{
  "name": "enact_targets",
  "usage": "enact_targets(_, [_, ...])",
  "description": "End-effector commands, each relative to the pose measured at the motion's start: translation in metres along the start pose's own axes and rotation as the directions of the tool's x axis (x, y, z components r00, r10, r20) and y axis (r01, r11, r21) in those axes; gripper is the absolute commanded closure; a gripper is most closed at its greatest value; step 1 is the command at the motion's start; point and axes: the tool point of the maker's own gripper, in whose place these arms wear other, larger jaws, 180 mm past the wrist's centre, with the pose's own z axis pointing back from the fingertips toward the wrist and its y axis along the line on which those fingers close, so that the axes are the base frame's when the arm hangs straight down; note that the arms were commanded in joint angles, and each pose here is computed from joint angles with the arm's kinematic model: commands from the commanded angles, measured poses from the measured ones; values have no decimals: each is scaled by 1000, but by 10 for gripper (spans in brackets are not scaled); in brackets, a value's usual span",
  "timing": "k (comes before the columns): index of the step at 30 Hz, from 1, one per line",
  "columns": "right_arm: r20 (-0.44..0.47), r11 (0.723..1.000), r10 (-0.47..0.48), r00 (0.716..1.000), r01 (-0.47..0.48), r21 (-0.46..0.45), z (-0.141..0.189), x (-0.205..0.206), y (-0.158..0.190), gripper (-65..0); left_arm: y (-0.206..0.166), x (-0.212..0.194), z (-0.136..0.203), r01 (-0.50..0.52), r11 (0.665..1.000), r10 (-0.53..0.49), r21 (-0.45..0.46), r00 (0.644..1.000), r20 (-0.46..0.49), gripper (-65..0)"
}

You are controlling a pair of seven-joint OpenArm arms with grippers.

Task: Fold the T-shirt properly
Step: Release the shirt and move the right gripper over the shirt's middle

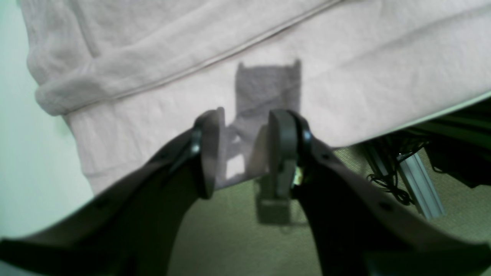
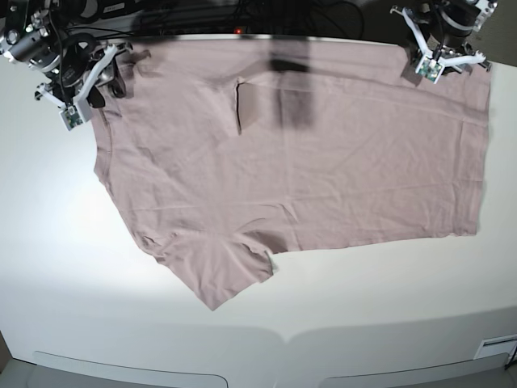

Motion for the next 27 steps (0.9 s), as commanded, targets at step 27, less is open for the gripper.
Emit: enact_targets(27, [224, 993, -74, 972, 51, 106, 2, 83, 2, -255, -8, 43, 12, 568, 810, -586, 142, 784, 205, -215])
